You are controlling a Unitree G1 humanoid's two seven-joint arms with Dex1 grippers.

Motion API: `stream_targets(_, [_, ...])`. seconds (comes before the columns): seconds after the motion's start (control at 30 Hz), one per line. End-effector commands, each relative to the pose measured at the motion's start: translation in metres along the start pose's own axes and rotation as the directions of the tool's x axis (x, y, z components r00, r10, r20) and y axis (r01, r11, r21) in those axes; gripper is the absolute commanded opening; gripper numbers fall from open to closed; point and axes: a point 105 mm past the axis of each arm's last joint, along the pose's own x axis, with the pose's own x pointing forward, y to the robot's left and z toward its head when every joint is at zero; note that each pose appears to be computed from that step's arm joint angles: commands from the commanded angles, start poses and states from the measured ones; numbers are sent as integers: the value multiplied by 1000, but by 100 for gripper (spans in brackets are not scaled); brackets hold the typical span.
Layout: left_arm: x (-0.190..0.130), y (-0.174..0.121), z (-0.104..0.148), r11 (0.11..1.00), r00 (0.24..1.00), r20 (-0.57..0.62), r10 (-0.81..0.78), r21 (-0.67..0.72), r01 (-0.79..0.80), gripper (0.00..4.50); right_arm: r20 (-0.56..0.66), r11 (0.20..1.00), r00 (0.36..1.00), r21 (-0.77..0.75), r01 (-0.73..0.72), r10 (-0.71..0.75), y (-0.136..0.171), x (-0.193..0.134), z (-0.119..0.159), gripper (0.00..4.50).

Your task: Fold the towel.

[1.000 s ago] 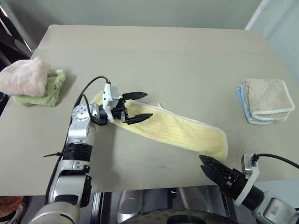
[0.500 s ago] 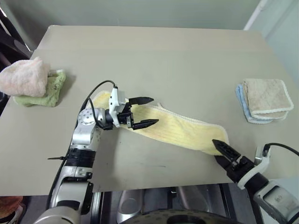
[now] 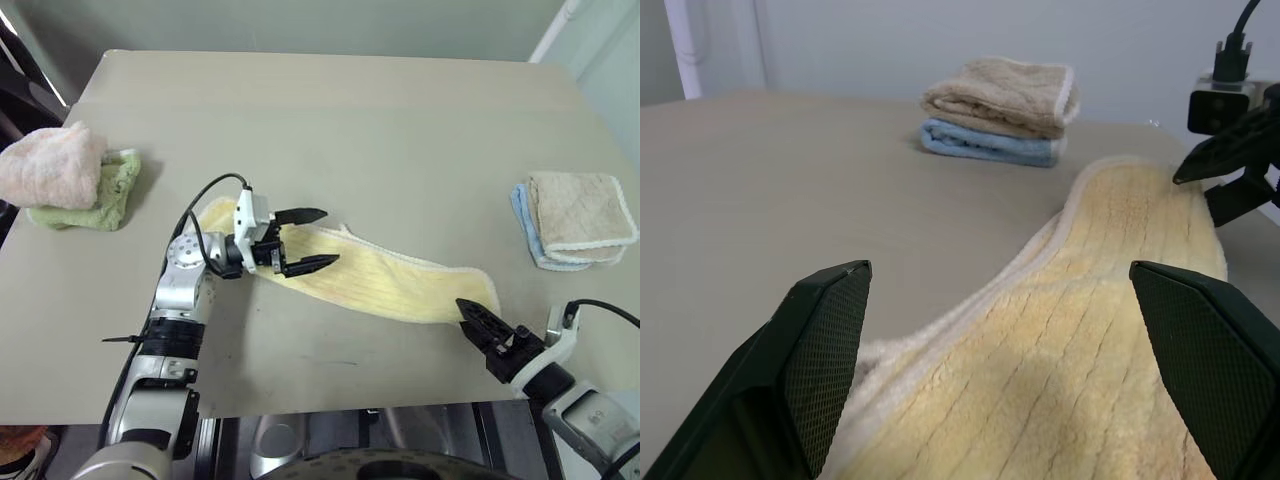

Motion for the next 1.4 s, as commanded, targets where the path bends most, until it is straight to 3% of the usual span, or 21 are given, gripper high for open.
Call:
stream_targets(0.03, [-2, 4, 7, 999, 1000, 7, 5, 53, -5, 450, -18, 998, 999, -38, -47, 46, 8, -9, -2, 115])
stream_targets(0.07, [-2, 5, 6, 998, 1000, 7, 7, 55, -7, 450, -29, 998, 998, -42, -55, 54, 9, -10, -4, 81])
stream_targets(0.5, [-1, 7, 5, 997, 1000, 5, 19, 71, -19, 450, -51, 994, 999, -111, -16, 11, 6, -26, 0, 81])
stream_targets(0.63, [1, 7, 8, 997, 1000, 7, 20, 73, -21, 450, -61, 994, 997, -99, -52, 47, 11, -28, -6, 163])
stream_targets(0.9, [0, 10, 7, 996, 1000, -1, 30, 81, -30, 450, -108, 999, 994, -38, -17, 13, -2, -36, -19, 435])
stream_targets(1.1, [-2, 9, 4, 996, 999, -2, 33, 79, -33, 450, -15, 998, 998, 21, 62, -62, -20, -29, -5, 446])
stream_targets(1.4, [-2, 8, 2, 996, 999, -3, 38, 80, -38, 450, -1, 997, 997, 14, 77, -77, -24, -17, 8, 446])
